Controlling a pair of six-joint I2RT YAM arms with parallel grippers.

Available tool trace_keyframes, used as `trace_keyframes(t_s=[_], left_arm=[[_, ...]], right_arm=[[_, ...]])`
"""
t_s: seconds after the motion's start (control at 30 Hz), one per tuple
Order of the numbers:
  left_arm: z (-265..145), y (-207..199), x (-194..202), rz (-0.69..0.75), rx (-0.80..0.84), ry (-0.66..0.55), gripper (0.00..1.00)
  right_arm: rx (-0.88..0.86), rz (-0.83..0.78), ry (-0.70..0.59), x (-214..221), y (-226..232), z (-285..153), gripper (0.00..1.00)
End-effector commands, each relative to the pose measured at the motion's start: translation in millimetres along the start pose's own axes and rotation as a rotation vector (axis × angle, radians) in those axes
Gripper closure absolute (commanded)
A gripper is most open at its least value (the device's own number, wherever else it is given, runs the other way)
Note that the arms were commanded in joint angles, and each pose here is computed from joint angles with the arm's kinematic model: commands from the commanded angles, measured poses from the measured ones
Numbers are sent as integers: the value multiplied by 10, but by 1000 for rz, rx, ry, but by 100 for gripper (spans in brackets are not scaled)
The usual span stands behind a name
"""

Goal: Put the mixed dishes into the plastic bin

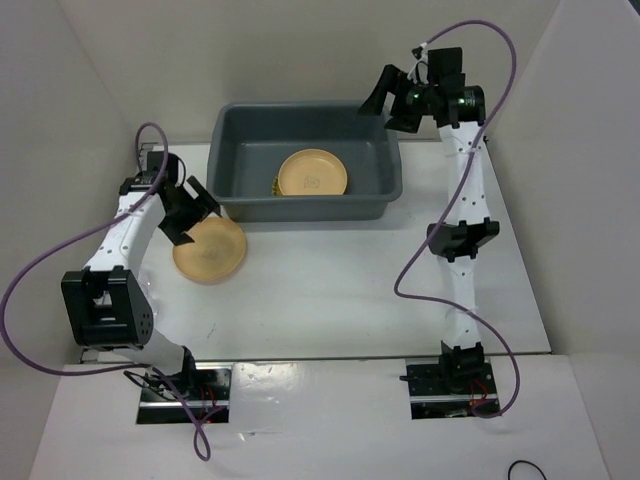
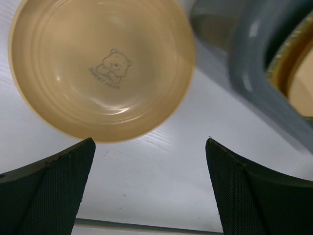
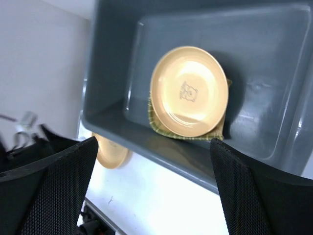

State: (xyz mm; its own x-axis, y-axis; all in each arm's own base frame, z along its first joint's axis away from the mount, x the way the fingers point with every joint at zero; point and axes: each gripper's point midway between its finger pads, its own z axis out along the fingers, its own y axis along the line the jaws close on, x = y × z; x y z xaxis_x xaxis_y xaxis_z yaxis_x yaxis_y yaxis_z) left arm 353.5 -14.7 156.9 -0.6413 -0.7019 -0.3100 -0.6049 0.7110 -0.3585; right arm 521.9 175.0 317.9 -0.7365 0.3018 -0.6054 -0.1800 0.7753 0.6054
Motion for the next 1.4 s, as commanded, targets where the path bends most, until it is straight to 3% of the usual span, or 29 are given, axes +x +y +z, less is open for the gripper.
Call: trace_keyframes(t_s=[0.0,0.17,0.37,0.6,0.73,1.1,1.27,1.37], left_arm=[[219,265,122,16,-100,20,0],[452,511,135,55,-207,19,0],[638,689,-142,143,-368,-18,0],[673,902,-261,274,-483,-26,0],[699,1124,-333,259,-531,-25,0],[981,1336,-56,184,-378,101,0],[1156,1232,114,177,-277,164,0],[1234,1173,198,170,-223,188,9]], right_arm=[[-51,-62,-9,-6,187,-134,1],[-89,-80,-15,-40,250,-204,1],[-84,-70,1,-30,166,-248,1],[-90,-98,-14,-57,218,-325,1],[-95,-103,-4,-31,220,-330,1],[-124,-89,2,-20,299,-379,1],[-127,-94,-5,-32,328,-419,1],[-137,-95,-1,-23,345,-423,1]])
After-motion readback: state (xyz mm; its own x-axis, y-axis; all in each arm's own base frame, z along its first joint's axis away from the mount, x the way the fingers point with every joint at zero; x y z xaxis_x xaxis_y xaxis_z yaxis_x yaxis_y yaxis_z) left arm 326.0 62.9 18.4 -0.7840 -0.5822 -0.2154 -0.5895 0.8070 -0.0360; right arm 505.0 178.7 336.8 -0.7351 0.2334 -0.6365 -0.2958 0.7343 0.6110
